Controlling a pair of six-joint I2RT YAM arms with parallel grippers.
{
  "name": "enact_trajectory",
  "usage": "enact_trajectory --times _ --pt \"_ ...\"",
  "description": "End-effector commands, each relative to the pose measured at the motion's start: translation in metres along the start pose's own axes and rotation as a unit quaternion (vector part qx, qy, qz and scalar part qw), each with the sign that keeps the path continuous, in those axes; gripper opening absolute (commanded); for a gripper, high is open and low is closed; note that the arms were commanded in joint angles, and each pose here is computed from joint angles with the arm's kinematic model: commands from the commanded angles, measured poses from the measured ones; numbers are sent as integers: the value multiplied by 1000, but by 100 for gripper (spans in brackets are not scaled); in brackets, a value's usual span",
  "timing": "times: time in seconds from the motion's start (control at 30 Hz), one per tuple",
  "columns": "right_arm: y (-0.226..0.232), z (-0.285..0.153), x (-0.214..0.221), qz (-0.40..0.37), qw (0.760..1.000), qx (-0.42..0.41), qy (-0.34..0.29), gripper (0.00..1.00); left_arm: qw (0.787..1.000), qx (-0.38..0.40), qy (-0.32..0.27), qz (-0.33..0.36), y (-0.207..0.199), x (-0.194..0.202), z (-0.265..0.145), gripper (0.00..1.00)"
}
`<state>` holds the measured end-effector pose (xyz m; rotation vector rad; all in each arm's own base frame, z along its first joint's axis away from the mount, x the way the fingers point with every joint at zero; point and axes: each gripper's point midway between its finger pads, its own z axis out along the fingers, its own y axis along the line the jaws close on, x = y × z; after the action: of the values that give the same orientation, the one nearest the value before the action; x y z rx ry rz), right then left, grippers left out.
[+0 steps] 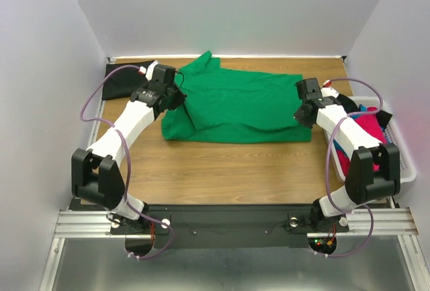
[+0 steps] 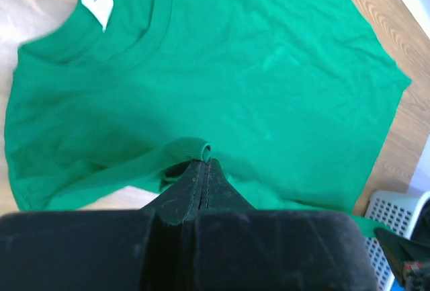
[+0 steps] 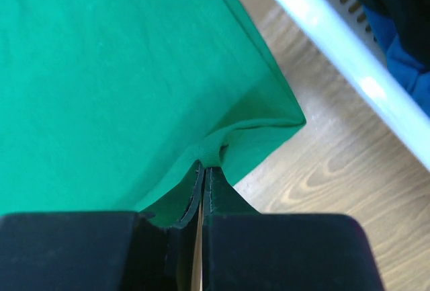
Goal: Fold and stack the t-shirts
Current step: Fold the tshirt
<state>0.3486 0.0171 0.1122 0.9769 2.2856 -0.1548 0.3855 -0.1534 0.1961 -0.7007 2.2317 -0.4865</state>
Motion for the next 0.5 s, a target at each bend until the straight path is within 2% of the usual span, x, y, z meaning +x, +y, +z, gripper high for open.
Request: enact_trajectory --times 0.0,0.23,0.4,0.47 --pt "6 1 -30 14 999 5 -39 0 999 13 -29 11 -12 -30 5 0" --pt "10 14 -39 12 999 16 -39 0 999 8 -33 36 -21 -45 33 0" --pt "16 32 -37 1 999 27 -28 0 997 -10 -21 76 -18 -45 72 0" --pt "18 37 -37 -2 999 29 -26 1 995 -2 -33 90 -24 -52 89 0"
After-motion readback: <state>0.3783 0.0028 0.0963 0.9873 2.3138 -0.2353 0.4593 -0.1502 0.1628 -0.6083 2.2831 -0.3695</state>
